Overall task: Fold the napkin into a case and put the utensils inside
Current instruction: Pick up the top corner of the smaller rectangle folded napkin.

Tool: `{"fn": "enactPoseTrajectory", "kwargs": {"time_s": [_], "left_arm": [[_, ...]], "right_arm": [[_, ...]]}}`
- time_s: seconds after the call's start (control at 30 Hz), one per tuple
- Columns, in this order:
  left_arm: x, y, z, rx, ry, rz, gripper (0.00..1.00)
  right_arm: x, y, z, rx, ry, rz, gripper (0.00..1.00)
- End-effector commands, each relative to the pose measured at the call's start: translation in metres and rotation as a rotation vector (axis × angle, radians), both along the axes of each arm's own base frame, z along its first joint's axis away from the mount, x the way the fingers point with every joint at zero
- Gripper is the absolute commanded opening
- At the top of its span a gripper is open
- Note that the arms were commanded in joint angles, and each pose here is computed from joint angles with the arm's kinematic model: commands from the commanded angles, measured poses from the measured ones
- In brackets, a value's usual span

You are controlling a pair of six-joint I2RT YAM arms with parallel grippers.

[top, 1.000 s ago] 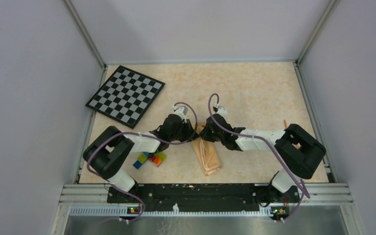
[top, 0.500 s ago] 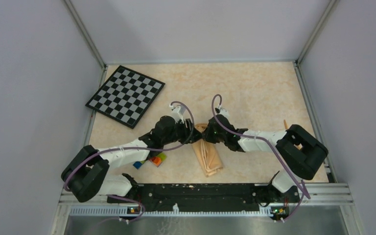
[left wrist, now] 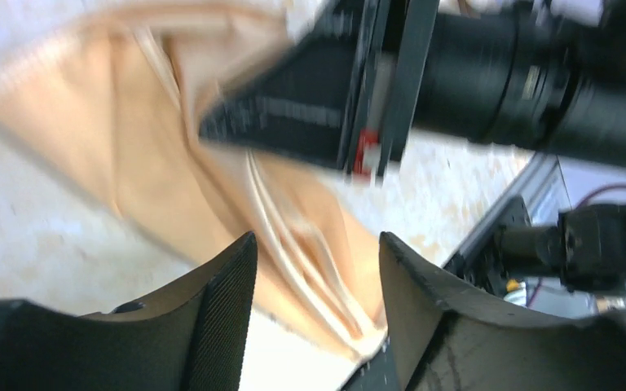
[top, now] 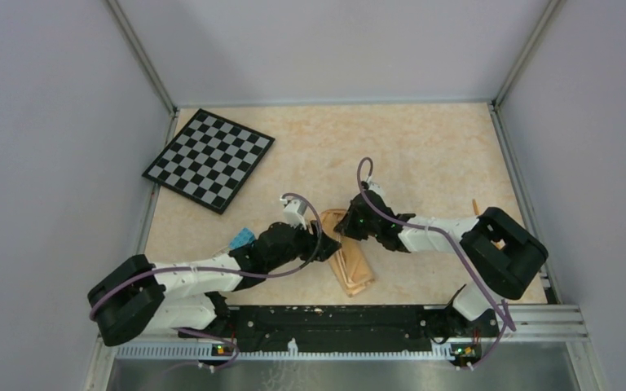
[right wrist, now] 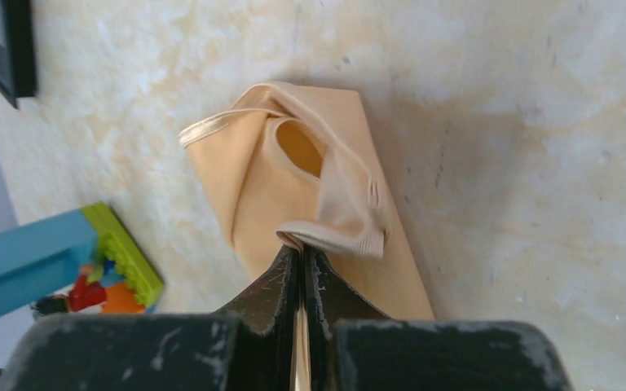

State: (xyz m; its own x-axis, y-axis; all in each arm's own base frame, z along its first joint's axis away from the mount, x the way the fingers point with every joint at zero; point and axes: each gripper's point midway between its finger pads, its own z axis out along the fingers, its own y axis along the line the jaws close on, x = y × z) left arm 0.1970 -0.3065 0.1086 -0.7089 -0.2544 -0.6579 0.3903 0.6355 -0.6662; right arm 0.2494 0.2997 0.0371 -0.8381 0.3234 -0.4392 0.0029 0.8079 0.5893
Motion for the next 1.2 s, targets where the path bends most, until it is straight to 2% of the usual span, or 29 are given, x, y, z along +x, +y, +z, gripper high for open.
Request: {"fn": "enactPoseTrajectory", "kwargs": {"time_s": [0.0, 0.17, 0.43, 0.77, 0.93, 1.17], "left_arm": [[-0.021, 0.014, -0.004, 0.015, 0.001, -0.016, 0.64], [-0.020, 0.023, 0.005, 0.029, -0.029, 0.001, 0.66], [-0.013, -0.010, -0.018, 0.043, 0.026, -0.058, 0.67], [0.001, -0.027, -0.008, 0.031, -0.019, -0.058, 0.69], [0.007, -0.027, -0.006, 0.036, -0.031, -0.033, 0.73], [0.026, -0.033, -0.028, 0.161, 0.011, 0.026, 0.62]], "right_arm": [[0.031, 0.014, 0.052, 0.148, -0.136, -0.054, 0.00], [0.031, 0.013, 0.052, 0.146, -0.139, -0.054, 0.00], [0.030, 0.018, 0.063, 0.190, -0.138, -0.048, 0.00], [0.028, 0.015, 0.061, 0.176, -0.138, -0.046, 0.00], [0.026, 0.017, 0.061, 0.178, -0.141, -0.039, 0.00], [0.025, 0.015, 0.061, 0.175, -0.143, -0.044, 0.00]]}}
